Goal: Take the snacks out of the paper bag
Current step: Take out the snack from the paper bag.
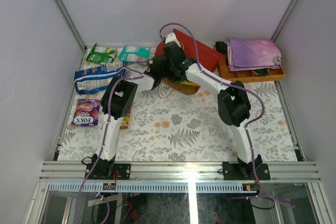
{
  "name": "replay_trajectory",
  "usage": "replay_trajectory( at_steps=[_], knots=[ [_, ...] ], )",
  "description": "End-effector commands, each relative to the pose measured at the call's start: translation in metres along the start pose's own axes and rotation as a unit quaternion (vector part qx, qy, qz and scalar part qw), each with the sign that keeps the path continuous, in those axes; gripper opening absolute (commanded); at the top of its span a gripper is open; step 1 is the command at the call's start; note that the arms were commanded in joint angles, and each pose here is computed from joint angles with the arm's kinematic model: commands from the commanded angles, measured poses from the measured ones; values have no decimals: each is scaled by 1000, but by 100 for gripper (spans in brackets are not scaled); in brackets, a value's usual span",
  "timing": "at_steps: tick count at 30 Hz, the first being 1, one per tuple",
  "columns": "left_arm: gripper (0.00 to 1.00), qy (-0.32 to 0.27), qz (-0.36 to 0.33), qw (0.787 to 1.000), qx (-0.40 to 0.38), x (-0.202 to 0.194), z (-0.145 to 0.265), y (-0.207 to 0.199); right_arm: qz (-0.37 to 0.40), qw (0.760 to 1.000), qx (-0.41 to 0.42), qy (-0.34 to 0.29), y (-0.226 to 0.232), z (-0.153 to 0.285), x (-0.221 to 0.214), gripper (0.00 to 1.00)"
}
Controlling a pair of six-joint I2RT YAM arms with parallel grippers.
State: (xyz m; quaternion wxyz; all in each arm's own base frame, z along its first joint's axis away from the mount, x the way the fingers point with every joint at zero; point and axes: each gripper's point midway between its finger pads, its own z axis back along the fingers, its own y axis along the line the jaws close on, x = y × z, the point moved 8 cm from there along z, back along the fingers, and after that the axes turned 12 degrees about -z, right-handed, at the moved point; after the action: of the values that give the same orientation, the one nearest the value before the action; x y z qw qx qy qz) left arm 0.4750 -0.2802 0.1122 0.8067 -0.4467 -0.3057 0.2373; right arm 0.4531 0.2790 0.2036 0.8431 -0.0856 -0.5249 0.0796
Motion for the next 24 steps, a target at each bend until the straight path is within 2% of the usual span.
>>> replay_trajectory(
  at_steps=[1,7,11,17,24],
  knots=[
    [58,-43,-27,998,44,19,-18,26,-11,999,-38,-10,-7,-2,5,0],
    [58,-79,-48,994,56,28,-31,36,-12,999,-33,-10,-6,-1,6,0],
    [57,-129,-55,988,66,39,-29,36,-20,1000,-21,-7,-2,-3,5,0],
    [57,-197,-19,979,49,52,-27,41,-40,999,2,-4,3,-2,5,0],
    [56,-231,20,972,18,63,-40,42,-48,999,9,-3,3,0,1,0]
  ],
)
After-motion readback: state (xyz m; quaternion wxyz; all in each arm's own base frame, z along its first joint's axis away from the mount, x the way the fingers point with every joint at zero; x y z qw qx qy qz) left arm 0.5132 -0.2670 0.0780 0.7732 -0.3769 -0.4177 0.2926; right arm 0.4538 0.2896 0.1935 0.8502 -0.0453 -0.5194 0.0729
